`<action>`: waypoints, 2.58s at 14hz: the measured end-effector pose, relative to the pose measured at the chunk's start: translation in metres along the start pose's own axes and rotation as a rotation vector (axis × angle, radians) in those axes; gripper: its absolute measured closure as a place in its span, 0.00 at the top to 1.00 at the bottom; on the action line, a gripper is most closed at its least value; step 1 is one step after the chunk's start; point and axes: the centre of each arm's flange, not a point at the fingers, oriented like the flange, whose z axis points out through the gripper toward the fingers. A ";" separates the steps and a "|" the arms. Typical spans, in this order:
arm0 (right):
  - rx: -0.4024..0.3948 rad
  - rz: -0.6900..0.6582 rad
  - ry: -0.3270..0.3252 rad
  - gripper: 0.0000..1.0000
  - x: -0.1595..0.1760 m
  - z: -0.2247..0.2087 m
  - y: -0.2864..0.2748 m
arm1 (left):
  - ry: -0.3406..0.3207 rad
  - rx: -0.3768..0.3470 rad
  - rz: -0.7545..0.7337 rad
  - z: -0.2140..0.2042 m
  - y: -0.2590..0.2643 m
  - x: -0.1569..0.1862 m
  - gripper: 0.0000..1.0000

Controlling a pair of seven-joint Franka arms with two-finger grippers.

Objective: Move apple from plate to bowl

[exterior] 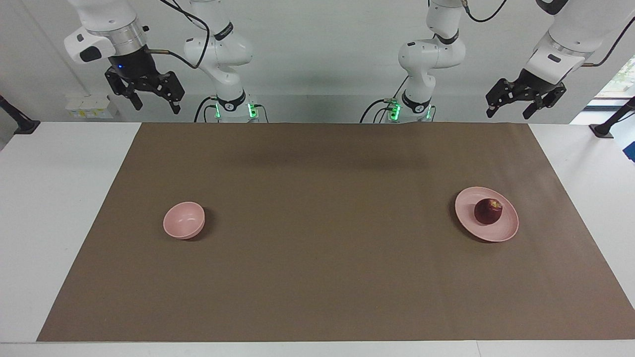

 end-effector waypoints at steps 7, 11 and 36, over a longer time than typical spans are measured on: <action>0.057 -0.002 0.008 1.00 0.001 -0.002 -0.003 | -0.003 -0.001 -0.010 0.000 -0.005 -0.001 1.00; 0.057 -0.006 0.008 1.00 0.001 -0.002 -0.004 | -0.006 -0.002 -0.010 0.002 -0.005 -0.001 1.00; 0.216 -0.066 -0.058 1.00 -0.015 0.006 -0.001 | 0.049 0.003 0.247 0.173 -0.069 0.048 1.00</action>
